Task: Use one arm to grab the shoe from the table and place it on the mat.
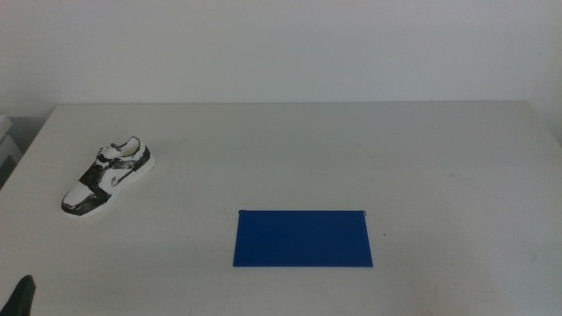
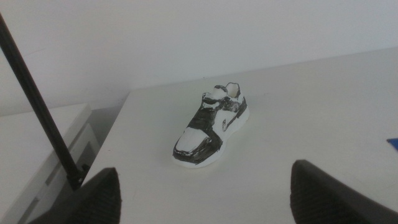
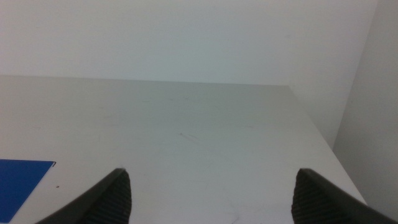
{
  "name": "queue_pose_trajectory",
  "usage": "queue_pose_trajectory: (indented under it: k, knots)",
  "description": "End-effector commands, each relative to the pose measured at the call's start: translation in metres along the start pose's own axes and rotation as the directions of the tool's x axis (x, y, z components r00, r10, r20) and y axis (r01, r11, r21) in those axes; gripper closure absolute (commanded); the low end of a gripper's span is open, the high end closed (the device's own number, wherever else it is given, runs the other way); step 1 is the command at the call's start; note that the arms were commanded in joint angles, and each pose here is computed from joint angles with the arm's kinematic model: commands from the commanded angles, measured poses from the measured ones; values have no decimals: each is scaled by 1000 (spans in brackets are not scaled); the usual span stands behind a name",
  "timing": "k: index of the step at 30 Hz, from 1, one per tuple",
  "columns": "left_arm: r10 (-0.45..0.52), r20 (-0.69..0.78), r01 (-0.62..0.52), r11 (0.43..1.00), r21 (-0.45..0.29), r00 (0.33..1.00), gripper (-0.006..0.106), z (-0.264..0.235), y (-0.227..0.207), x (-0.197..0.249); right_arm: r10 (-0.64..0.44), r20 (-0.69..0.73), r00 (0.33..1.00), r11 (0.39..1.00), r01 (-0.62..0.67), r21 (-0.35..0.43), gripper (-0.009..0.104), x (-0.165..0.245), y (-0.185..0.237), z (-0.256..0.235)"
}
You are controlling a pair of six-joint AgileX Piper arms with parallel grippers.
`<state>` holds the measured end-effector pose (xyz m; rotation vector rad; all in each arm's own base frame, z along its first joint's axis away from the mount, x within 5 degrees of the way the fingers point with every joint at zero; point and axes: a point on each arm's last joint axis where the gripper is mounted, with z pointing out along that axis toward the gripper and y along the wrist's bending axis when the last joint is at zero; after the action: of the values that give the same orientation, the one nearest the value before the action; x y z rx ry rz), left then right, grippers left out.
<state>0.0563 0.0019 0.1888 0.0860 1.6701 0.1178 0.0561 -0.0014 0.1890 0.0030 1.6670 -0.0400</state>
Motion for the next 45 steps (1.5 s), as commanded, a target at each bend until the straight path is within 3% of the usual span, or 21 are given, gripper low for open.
queue_pose_trajectory:
  k: [1,9,25,31,37,45]
  knots:
    - [-38,110,38,999,3,993,7,-2,0,-9,-22,109,994,1000,20,13,29,-11,-1,-3]
    - [-44,73,44,999,8,996,7,3,4,-42,-22,109,994,1000,20,13,29,-11,-1,-3]
    - [-12,25,12,1000,6,1000,7,58,19,-163,-22,109,994,1000,20,13,29,-11,-1,-3]
    - [31,-226,-30,1000,8,974,7,78,25,-186,-22,109,994,1000,20,13,29,-11,-1,-3]
    - [185,-408,-166,983,80,894,7,108,31,-219,-22,109,994,1000,20,13,29,-11,-1,-3]
    - [297,-502,-221,953,205,813,7,159,32,-258,-22,109,994,1000,20,13,29,-11,-1,-3]
